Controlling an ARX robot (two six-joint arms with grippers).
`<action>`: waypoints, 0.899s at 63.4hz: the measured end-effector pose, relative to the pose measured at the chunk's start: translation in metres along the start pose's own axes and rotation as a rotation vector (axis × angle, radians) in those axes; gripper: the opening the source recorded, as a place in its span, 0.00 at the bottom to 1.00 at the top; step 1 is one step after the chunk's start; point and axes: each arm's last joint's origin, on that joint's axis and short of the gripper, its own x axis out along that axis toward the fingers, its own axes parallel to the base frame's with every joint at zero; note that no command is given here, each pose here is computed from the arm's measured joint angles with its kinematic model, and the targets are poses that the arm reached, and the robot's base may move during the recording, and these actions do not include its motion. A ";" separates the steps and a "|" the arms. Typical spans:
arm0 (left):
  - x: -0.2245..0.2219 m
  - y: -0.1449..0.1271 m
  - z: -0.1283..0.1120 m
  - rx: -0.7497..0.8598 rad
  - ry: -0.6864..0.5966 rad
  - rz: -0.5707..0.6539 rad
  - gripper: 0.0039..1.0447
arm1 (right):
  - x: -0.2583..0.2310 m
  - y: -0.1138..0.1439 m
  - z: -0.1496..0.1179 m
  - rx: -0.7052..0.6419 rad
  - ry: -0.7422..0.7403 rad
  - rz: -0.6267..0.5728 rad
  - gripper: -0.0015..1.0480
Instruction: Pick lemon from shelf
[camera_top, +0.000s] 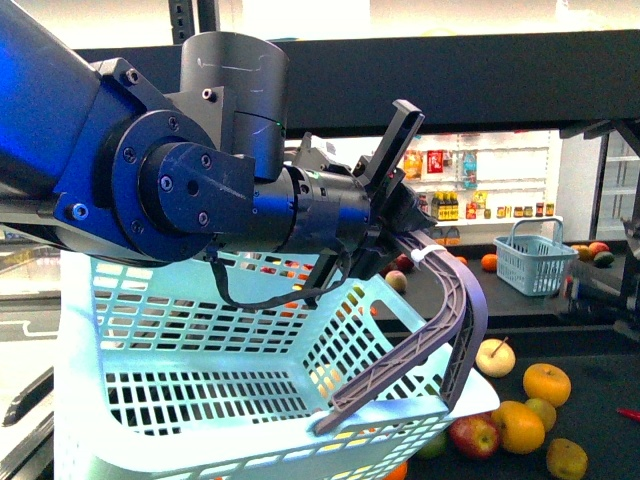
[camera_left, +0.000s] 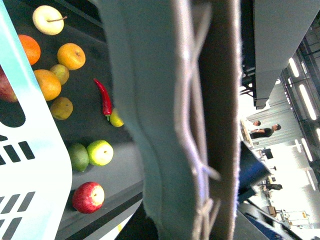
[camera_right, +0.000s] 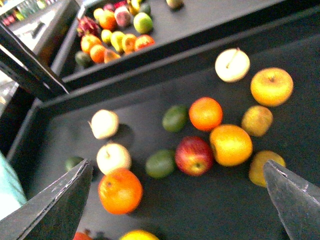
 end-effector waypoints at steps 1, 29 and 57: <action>0.000 0.000 0.000 0.000 0.000 0.000 0.07 | 0.001 -0.002 -0.004 -0.003 0.007 0.000 0.98; 0.000 0.000 0.000 0.000 0.000 0.000 0.07 | 0.035 -0.015 -0.137 -0.315 0.195 0.256 0.98; 0.001 0.003 0.000 0.015 -0.009 0.014 0.07 | 0.089 0.025 -0.168 -0.746 0.293 0.599 0.98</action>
